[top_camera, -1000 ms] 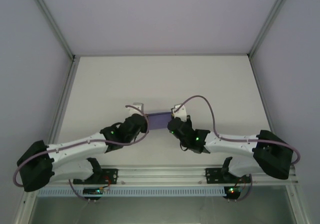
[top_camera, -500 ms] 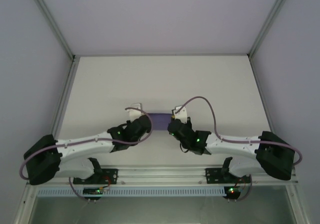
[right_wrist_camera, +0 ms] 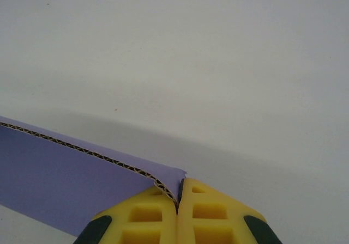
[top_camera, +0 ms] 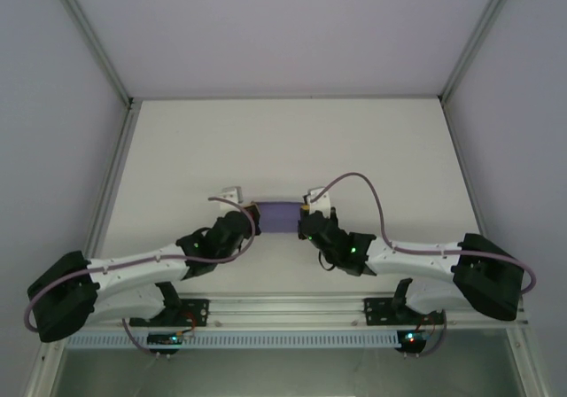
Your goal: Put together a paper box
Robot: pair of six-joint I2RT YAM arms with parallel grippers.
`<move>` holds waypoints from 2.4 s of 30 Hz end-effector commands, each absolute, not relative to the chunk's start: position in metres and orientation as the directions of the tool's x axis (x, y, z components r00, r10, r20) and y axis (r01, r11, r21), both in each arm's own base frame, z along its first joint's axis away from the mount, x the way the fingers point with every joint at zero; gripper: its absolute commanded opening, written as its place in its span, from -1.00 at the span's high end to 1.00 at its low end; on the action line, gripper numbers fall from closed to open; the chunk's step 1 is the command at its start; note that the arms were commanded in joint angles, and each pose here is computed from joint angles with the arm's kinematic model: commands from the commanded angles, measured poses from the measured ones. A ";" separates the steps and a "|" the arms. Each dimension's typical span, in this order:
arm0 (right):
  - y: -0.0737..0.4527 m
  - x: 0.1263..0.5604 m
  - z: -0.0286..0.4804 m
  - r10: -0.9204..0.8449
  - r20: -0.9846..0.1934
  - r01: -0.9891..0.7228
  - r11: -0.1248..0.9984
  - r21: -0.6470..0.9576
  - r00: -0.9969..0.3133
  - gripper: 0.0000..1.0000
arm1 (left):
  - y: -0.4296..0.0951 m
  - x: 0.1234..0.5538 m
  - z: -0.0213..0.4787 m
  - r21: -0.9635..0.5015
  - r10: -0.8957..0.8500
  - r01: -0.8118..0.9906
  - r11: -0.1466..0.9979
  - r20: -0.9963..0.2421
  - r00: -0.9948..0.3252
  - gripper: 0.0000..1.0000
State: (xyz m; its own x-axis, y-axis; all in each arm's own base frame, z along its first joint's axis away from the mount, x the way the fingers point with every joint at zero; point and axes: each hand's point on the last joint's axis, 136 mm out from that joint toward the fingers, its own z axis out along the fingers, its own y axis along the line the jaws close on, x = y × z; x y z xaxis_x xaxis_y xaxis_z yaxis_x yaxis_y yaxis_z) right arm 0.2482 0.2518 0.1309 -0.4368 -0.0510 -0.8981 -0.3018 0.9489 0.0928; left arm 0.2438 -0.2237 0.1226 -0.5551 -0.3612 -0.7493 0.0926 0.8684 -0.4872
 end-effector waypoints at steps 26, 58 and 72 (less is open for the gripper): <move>0.260 0.234 0.142 -0.156 -0.865 -0.462 0.882 0.095 -0.476 0.37 | -0.164 0.203 0.034 -0.201 -0.130 0.032 0.979 -0.738 -0.662 1.00; 0.244 0.286 0.134 0.022 -0.735 -0.335 0.880 0.336 -0.678 0.13 | -0.200 0.213 0.068 -0.157 -0.021 0.170 0.973 -0.791 -0.611 1.00; 0.226 0.253 0.074 -0.067 -0.631 -0.314 0.904 0.289 -0.773 0.26 | -0.208 0.212 0.086 -0.203 -0.037 0.216 0.955 -0.805 -0.592 0.78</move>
